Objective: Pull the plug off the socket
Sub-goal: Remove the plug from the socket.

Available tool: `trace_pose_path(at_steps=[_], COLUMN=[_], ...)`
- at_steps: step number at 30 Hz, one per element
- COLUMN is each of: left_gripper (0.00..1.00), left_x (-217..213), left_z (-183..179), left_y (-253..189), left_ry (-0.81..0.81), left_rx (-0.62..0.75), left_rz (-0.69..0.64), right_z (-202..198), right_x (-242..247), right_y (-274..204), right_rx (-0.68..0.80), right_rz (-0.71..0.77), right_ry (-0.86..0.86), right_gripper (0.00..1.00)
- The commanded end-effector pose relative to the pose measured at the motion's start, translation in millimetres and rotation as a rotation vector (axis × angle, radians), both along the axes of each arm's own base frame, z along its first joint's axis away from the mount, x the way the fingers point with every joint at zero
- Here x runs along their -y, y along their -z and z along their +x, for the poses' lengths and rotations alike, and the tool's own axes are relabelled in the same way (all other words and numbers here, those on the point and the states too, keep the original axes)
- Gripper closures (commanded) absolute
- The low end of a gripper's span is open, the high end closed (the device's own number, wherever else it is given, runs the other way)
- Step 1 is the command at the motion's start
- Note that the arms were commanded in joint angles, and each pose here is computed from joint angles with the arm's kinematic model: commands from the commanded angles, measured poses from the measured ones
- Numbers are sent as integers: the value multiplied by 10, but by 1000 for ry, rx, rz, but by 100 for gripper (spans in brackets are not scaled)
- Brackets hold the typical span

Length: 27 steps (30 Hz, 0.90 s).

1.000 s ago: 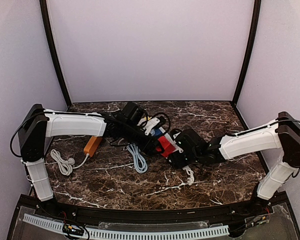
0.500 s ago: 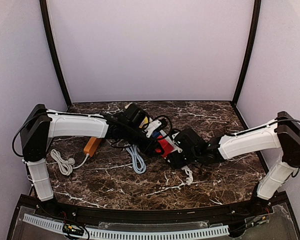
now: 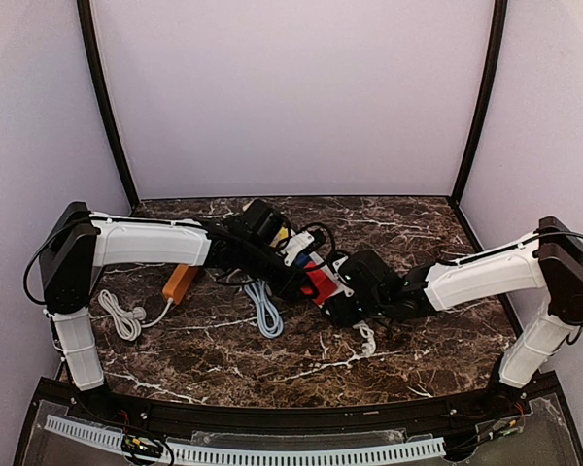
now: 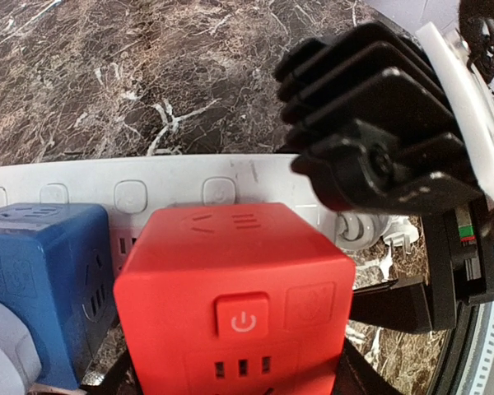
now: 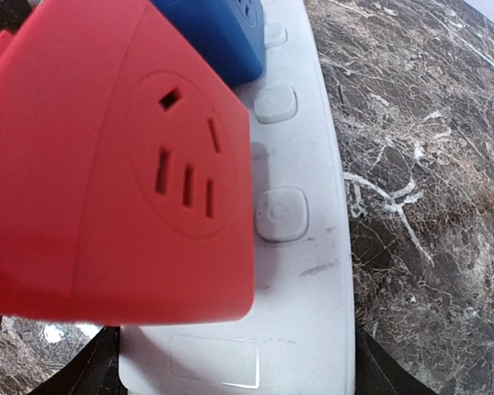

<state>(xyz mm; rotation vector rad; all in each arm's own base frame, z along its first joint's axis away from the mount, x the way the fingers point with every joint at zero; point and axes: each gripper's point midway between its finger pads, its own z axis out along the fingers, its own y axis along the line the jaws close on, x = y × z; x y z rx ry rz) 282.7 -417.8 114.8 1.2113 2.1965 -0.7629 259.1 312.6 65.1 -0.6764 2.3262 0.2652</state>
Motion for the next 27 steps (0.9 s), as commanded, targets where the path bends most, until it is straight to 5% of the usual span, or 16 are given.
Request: trace_pose_path(at_steps=[1,15,27], left_gripper=[90,99,99], left_x=[-7,-62,-161], left_z=[46,54,70], left_y=[-177,-277,-261], left_ry=[14,19,-25], left_rx=[7,-44,9], left_rz=[-27,-75,-55], right_z=[-159,-63,110], right_x=[-274,-129,99], right_y=[-149,-189,16], right_rx=[63,67,-93], right_rz=[35,14,17], right_ry=[-160,-36,220], right_gripper=[100,100,100])
